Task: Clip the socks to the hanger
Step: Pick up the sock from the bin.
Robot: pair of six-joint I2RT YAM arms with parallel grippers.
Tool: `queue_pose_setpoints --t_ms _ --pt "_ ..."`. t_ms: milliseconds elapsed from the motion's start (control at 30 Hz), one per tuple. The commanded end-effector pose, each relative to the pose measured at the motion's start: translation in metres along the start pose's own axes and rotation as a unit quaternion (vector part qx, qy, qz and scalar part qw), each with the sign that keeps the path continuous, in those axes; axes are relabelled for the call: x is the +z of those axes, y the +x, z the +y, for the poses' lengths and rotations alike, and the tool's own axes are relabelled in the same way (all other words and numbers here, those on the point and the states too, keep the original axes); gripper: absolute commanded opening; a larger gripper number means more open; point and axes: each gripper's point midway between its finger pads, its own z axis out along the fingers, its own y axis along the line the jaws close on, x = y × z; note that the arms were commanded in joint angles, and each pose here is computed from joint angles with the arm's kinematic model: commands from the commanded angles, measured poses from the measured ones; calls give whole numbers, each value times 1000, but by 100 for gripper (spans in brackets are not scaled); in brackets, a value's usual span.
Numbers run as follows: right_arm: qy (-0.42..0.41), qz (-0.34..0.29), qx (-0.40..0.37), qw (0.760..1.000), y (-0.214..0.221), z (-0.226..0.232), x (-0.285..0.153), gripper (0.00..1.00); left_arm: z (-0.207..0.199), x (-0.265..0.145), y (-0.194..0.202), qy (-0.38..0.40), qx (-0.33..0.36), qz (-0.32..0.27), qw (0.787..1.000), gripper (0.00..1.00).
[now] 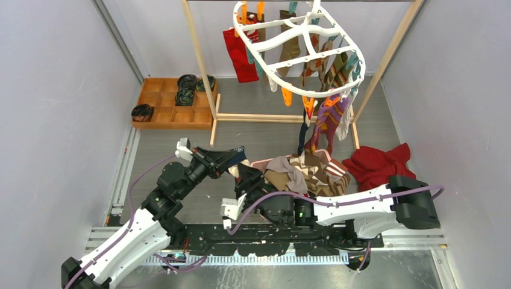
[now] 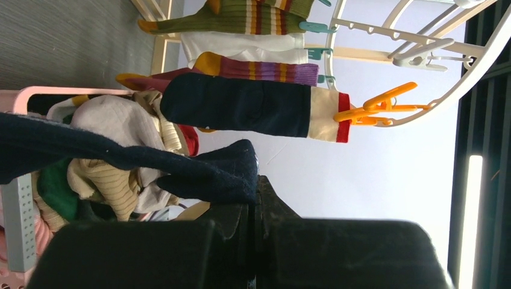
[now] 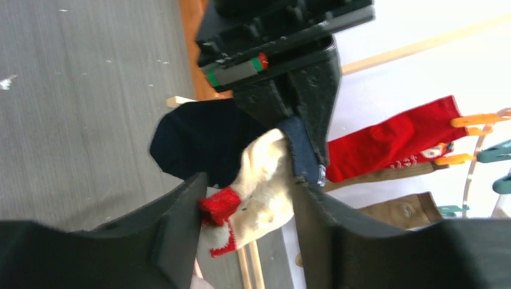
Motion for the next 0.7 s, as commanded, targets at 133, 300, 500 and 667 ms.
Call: queue_pose_setpoints --t_ms 133,300,500,667 --pt "83 3 42 996 1 -50 -5 16 -10 -2 -5 23 -9 -11 1000 0" --pt "59 -1 88 994 4 -63 -9 2 -4 3 -13 13 5 -29 999 12" --pt "22 59 157 986 28 -89 3 1 14 -4 -44 -34 115 -79 990 45" --pt "-14 163 177 971 57 -83 23 1 31 -36 -68 -104 275 -120 948 59"
